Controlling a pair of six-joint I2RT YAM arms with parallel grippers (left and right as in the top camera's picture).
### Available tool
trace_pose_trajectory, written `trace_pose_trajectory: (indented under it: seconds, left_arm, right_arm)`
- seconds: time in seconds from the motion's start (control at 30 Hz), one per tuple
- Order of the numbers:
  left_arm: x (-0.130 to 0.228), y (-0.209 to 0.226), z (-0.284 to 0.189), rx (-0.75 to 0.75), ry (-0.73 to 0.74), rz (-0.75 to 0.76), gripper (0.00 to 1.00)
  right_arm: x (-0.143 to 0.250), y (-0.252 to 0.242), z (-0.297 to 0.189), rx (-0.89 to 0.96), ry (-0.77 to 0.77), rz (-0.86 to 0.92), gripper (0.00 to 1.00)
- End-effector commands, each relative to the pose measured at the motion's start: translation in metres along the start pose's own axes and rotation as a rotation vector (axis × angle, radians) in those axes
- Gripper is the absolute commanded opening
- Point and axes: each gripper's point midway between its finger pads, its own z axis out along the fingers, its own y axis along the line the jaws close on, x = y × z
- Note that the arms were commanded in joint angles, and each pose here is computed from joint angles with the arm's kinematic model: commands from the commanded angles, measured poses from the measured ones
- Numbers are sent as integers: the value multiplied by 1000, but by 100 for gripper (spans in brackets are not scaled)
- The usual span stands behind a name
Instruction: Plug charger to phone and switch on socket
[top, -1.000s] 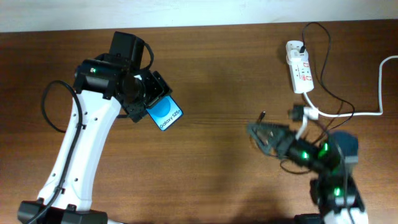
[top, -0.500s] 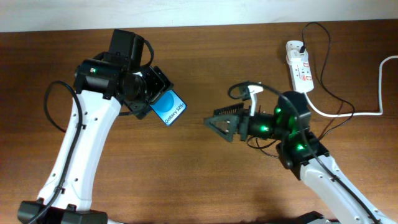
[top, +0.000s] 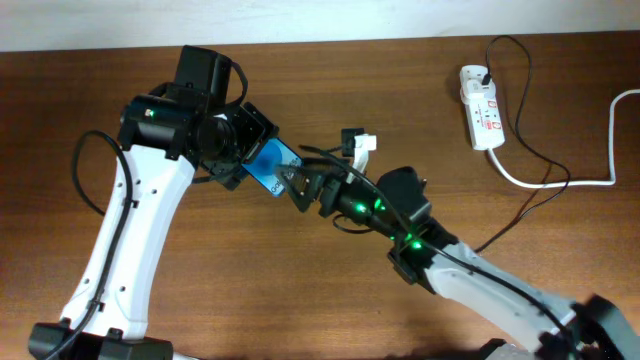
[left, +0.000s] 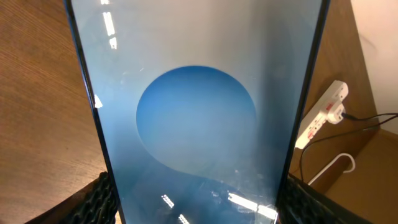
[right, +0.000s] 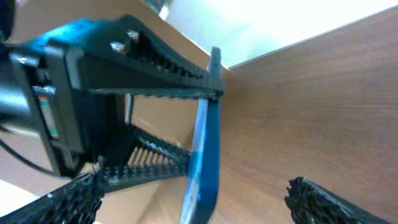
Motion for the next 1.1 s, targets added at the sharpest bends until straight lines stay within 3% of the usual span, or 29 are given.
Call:
trace_pose_trajectory:
  seconds: [0.0, 0.2, 0.43, 0.7, 1.07]
  left_arm:
    - [1, -7, -5, 27, 0, -4, 44]
    - [1, -7, -5, 27, -1, -4, 45]
    - [1, -7, -5, 28, -1, -4, 45]
    - [1, -7, -5, 27, -1, -4, 46]
    - [1, -7, -5, 26, 0, -4, 47]
  right_arm:
    - [-7, -8, 13, 7, -73, 56, 100]
    - [-9, -19, 21, -1, -120, 154, 83]
    - [-1, -9, 26, -13, -131, 152, 79]
    - [5, -5, 28, -16, -124, 153, 55]
    - [8, -1, 29, -24, -115, 153, 49]
